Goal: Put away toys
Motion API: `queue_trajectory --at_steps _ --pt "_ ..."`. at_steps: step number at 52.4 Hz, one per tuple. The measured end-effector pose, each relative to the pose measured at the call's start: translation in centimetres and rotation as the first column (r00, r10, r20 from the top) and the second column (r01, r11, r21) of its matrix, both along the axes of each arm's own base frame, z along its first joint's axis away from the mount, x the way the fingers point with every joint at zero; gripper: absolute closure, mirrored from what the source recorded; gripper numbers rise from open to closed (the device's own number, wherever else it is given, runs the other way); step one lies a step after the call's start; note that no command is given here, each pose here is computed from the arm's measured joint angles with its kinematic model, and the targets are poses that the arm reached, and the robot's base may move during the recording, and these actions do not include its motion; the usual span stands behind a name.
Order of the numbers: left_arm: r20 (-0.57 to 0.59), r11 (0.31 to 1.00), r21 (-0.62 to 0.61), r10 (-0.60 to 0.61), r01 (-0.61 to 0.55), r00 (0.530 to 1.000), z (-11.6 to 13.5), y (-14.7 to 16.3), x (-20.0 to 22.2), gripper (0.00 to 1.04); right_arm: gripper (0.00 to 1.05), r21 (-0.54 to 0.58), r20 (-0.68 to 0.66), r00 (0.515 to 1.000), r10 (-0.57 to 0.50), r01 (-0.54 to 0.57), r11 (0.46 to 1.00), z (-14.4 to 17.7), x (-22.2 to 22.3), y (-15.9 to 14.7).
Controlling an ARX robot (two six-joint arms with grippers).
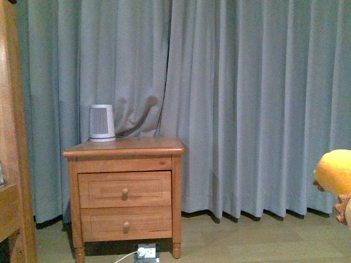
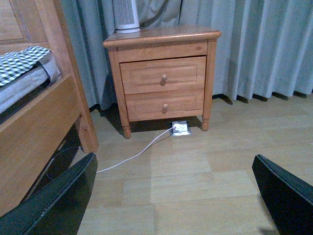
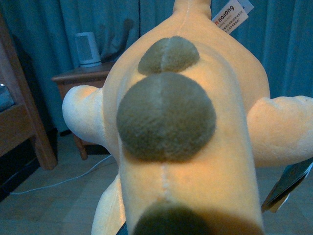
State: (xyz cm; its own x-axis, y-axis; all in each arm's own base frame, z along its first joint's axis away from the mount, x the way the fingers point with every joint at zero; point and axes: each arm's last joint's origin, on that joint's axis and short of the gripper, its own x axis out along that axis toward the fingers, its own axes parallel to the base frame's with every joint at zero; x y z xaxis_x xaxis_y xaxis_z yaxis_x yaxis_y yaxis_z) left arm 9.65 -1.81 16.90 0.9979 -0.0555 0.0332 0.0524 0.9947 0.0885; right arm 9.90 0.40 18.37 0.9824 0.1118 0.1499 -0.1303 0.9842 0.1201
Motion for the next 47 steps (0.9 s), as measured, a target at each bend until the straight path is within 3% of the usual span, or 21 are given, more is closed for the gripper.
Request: queue_trajectory --at_steps 47 --pt "0.000 1.000 0.000 0.000 0.000 1.000 0.00 0.00 0.00 0.06 0.97 0.000 -0.001 1.000 0.000 0.000 1.000 -0.01 0.01 0.00"
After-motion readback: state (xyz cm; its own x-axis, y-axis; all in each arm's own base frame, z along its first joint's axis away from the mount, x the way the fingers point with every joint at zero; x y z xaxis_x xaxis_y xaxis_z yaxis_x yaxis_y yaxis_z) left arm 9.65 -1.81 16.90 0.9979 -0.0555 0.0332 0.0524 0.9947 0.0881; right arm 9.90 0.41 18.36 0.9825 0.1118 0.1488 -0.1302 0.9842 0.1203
